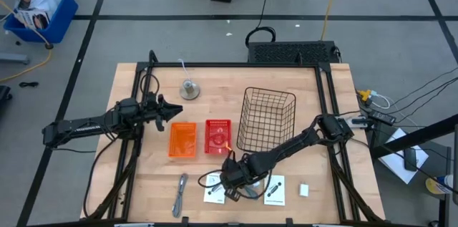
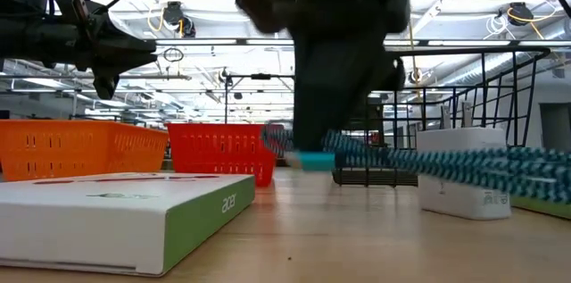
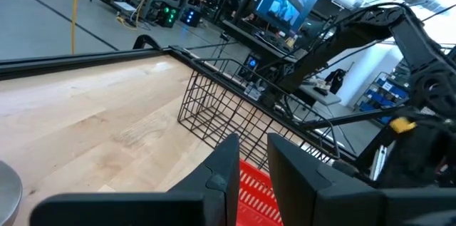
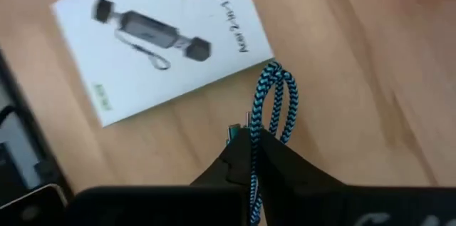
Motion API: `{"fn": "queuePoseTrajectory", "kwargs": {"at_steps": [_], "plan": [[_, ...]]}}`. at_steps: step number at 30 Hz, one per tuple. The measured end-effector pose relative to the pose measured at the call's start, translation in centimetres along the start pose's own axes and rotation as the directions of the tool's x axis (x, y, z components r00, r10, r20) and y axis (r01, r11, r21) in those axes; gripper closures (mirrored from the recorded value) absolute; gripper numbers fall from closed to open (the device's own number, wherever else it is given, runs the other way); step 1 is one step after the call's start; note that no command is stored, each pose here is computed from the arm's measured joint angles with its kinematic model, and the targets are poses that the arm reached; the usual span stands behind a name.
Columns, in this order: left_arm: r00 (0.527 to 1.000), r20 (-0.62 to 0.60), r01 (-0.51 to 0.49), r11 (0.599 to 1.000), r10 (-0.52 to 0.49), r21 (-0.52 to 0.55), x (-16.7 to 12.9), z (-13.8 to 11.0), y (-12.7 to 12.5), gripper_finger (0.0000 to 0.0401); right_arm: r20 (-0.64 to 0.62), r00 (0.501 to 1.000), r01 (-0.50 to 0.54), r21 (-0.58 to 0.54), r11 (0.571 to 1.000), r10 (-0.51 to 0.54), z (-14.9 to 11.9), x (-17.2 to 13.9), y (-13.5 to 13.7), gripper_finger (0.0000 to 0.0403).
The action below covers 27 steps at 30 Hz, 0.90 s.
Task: Pick and place items into bin
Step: Put the blue charger cable into the orange bin
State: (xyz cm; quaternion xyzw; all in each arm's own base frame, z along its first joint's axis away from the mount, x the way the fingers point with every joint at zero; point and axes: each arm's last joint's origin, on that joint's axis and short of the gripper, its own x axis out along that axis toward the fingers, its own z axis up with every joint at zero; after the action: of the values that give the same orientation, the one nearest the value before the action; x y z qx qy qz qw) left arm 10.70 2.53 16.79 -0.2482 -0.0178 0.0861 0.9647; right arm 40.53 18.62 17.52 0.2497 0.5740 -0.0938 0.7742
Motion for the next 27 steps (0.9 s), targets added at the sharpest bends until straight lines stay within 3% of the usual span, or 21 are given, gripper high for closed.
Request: {"fn": "queuePoseTrajectory", "kwargs": {"at_steps": [8, 16, 21, 27], "plan": [[1.0, 0.0, 0.0, 1.0, 0.0, 0.0, 0.0, 0.0, 0.0, 0.0325, 0.147, 0.989, -0.016, -0.072, 0.997, 0.026, -0.5, -3.1, 1.4, 0.0402], [1.0, 0.0, 0.0, 1.0, 0.0, 0.0, 0.0, 0.0, 0.0, 0.0325, 0.255, 0.957, -0.09, -0.189, 0.978, 0.138, -0.6, -5.3, 3.0, 0.0402], [1.0, 0.0, 0.002, 1.0, -0.002, -0.012, 0.0, 0.0, 0.0, 0.0325, 0.349, 0.925, -0.049, -0.285, 0.957, 0.151, -0.2, -6.3, 3.4, 0.0402], [0.997, -0.022, 0.07, 0.986, -0.074, -0.152, 0.0, 0.0, -0.3, 0.0325, 0.472, 0.872, 0.051, -0.357, 0.933, 0.133, 1.2, -8.0, 2.9, 0.0402]]}}
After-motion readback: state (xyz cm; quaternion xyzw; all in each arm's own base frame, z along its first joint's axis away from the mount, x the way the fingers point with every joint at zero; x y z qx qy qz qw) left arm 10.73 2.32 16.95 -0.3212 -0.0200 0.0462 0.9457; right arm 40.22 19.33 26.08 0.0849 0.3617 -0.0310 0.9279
